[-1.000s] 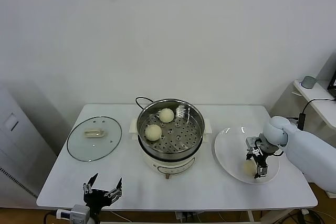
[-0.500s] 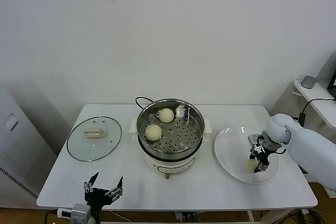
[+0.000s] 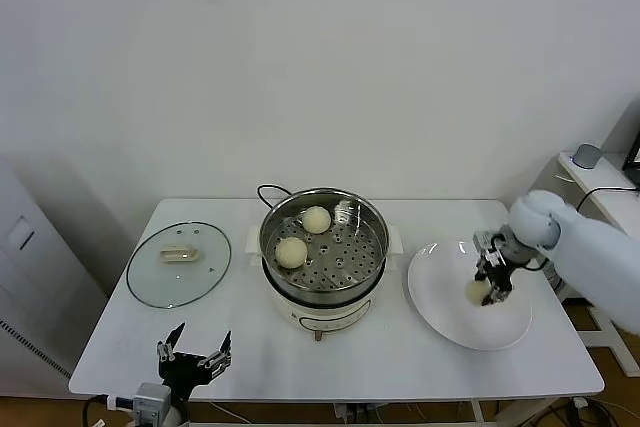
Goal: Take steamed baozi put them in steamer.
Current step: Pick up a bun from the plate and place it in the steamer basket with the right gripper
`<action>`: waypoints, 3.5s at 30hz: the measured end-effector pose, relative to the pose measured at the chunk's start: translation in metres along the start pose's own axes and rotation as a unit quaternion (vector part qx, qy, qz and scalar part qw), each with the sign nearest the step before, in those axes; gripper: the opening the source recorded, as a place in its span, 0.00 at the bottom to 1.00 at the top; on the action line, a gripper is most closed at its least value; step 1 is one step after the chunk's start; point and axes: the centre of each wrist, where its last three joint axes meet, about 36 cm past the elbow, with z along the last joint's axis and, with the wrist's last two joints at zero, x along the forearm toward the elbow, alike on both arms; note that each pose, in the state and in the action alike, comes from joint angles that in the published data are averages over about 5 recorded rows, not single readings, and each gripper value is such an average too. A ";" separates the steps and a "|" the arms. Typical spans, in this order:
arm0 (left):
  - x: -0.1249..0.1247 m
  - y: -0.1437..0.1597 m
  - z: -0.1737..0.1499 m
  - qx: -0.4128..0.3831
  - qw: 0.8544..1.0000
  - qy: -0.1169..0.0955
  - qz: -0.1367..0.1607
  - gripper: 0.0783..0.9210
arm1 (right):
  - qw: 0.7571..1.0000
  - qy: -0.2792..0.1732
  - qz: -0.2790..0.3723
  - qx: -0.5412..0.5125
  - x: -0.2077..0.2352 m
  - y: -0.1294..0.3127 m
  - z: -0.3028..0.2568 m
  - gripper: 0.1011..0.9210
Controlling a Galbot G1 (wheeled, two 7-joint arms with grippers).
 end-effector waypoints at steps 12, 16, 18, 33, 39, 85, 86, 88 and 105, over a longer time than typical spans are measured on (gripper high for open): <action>0.003 0.001 -0.007 -0.029 0.999 -0.017 -0.027 0.88 | 0.996 -0.044 0.030 0.065 0.116 -0.081 -0.104 0.43; 0.005 0.001 -0.009 -0.032 0.999 -0.022 -0.032 0.88 | 0.991 -0.071 0.016 0.114 0.134 -0.100 -0.144 0.40; 0.005 0.001 -0.010 -0.031 0.999 -0.024 -0.033 0.88 | 0.985 -0.085 0.008 0.150 0.138 -0.107 -0.162 0.39; 0.004 -0.001 -0.013 -0.030 0.999 -0.030 -0.032 0.88 | 0.875 -0.074 -0.012 0.478 0.127 -0.090 -0.251 0.38; 0.004 -0.002 -0.013 -0.031 0.999 -0.031 -0.031 0.88 | 0.808 -0.058 -0.023 0.585 0.104 -0.063 -0.284 0.39; 0.004 -0.004 -0.012 -0.027 0.999 -0.030 -0.027 0.88 | 0.666 -0.028 -0.016 0.746 0.026 -0.005 -0.350 0.52; 0.004 -0.004 -0.012 -0.027 0.999 -0.030 -0.026 0.88 | 0.667 -0.028 -0.016 0.744 0.025 -0.004 -0.349 0.55; 0.004 -0.004 -0.012 -0.027 0.999 -0.030 -0.026 0.88 | 0.670 -0.028 -0.015 0.742 0.026 -0.004 -0.348 0.62; 0.005 -0.009 -0.012 -0.029 0.999 -0.030 -0.019 0.88 | 0.746 -0.020 0.032 0.665 0.099 -0.021 -0.311 0.88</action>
